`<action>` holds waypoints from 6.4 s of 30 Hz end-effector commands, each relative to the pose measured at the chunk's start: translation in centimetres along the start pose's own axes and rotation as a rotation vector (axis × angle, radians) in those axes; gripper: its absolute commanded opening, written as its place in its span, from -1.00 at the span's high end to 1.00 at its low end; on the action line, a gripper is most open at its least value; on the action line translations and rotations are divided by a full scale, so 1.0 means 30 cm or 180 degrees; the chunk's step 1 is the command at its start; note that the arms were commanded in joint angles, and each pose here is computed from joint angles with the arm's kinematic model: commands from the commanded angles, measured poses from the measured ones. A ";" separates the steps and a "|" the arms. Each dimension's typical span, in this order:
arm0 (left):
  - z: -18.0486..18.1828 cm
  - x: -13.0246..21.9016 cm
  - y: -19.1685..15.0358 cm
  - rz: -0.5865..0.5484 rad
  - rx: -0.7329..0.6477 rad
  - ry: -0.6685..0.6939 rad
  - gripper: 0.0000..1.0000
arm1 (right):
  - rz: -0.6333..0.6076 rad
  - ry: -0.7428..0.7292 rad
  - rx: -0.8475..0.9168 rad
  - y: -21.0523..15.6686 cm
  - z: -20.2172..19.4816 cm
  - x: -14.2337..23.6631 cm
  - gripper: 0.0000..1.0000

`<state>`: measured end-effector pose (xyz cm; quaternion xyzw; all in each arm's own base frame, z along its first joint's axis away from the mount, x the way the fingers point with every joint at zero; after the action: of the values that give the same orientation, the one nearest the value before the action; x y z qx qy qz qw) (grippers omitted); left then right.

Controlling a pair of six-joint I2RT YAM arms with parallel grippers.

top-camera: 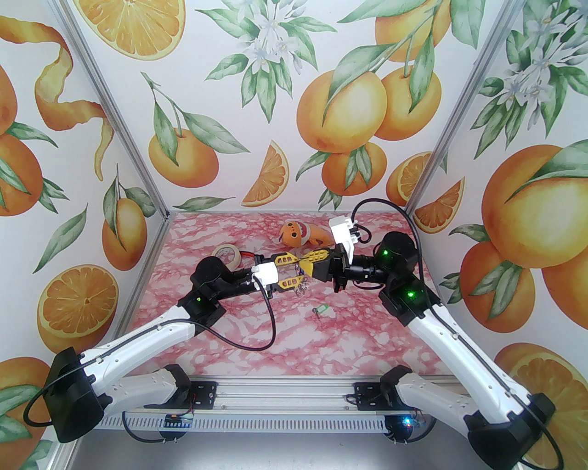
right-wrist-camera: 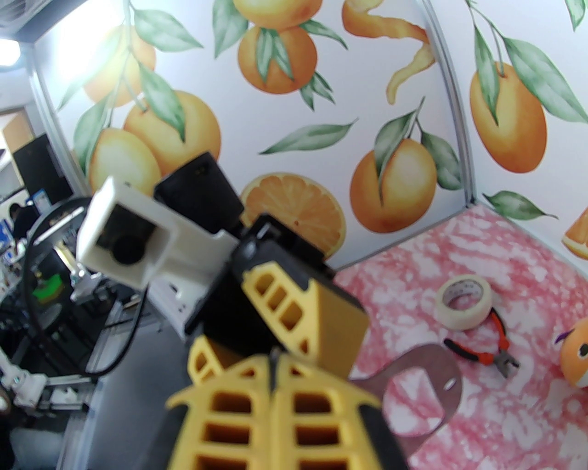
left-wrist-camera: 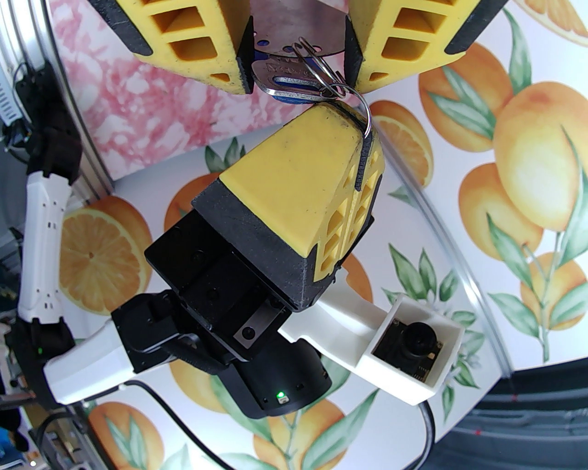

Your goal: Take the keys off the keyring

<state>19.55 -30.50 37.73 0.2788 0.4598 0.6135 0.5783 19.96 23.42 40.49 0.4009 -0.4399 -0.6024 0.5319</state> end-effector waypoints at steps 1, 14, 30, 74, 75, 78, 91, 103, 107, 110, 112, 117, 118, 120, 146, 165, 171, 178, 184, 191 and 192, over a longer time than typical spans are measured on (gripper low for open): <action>-0.014 0.014 -0.014 0.0058 -0.0130 -0.0007 0.33 | -0.0110 0.0160 0.0097 0.032 0.022 0.006 1.00; -0.040 0.024 -0.024 0.0196 -0.0268 -0.0170 0.26 | -0.0070 0.0274 -0.0013 0.029 0.013 -0.003 1.00; -0.035 0.035 -0.017 0.0316 -0.0503 -0.0181 0.48 | -0.0033 0.0433 -0.0058 0.035 0.031 -0.006 1.00; 0.012 0.030 0.099 0.0157 -0.0277 -0.0244 0.35 | 0.0101 0.0628 -0.0112 0.019 0.043 -0.012 1.00; 0.010 0.028 0.093 0.0171 -0.0276 -0.0265 0.38 | 0.0101 0.0632 -0.0104 0.020 0.043 -0.011 1.00; 0.007 0.026 0.082 0.0198 -0.0253 -0.0279 0.41 | 0.0091 0.0639 -0.0074 0.028 0.048 -0.011 1.00; 0.009 0.024 0.059 0.0266 -0.0133 -0.0252 0.59 | 0.0040 0.0534 0.0068 0.033 0.045 -0.003 1.00; 0.028 0.012 0.024 0.0378 0.0006 -0.0142 0.63 | -0.0036 0.0435 0.0208 0.045 0.047 0.005 1.00; 0.031 0.014 0.022 0.0378 0.0048 -0.0132 0.63 | -0.0041 0.0404 0.0233 0.043 0.045 0.006 1.00; 0.036 0.013 0.020 0.0384 0.0066 -0.0106 0.60 | -0.0043 0.0382 0.0262 0.043 0.045 0.008 1.00; 0.037 0.012 0.018 0.0382 0.0088 -0.0107 0.61 | -0.0035 0.0354 0.0275 0.039 0.043 0.010 1.00; 0.034 0.005 0.024 0.0355 0.0122 -0.0162 0.67 | -0.0038 0.0279 0.0338 0.037 0.039 0.013 1.00; 0.032 0.004 0.025 0.0350 0.0137 -0.0181 0.68 | -0.0021 0.0266 0.0339 0.031 0.036 0.013 1.00; 0.032 0.000 0.030 0.0335 0.0158 -0.0203 0.68 | -0.0007 0.0239 0.0346 0.027 0.033 0.013 1.00; 0.088 -0.004 -0.001 0.0603 0.0816 0.0096 1.00 | 0.0052 -0.0341 0.0808 0.033 0.008 0.051 1.00; 0.117 -0.010 -0.002 0.0704 0.1314 0.0192 1.00 | 0.0025 -0.0568 0.1062 0.015 -0.022 0.062 1.00; 0.082 -0.017 0.034 0.0585 0.1021 -0.0192 0.72 | 0.0051 -0.0469 0.0986 0.004 -0.022 0.052 1.00; 0.077 -0.054 0.022 0.0553 0.1099 -0.0407 0.66 | 0.0066 -0.0417 0.0945 0.002 -0.024 0.046 1.00; 0.043 -0.048 0.016 0.0531 0.1152 -0.0645 0.65 | 0.0064 -0.0413 0.0978 0.010 -0.020 0.046 1.00; 0.038 -0.051 0.004 0.0563 0.1188 -0.0701 0.59 | 0.0048 -0.0386 0.0978 0.014 -0.018 0.044 1.00; 0.038 -0.053 0.003 0.0562 0.1184 -0.0705 0.58 | 0.0045 -0.0375 0.0971 0.016 -0.017 0.043 1.00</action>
<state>21.20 -31.51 37.81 0.4795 0.4857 0.5419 0.4905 20.69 21.85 39.41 0.4088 -0.5642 -0.5551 0.4544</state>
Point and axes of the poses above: each hand's point on the last joint's axis, 136 mm out from that joint toward the fingers, its own x axis back along the fingers, its own z axis along the line the jaws close on, y = z × x, the point moved 3 cm from there along x, back along the fingers, and after that the axes turned 4 degrees about x, right-handed, at the moved point
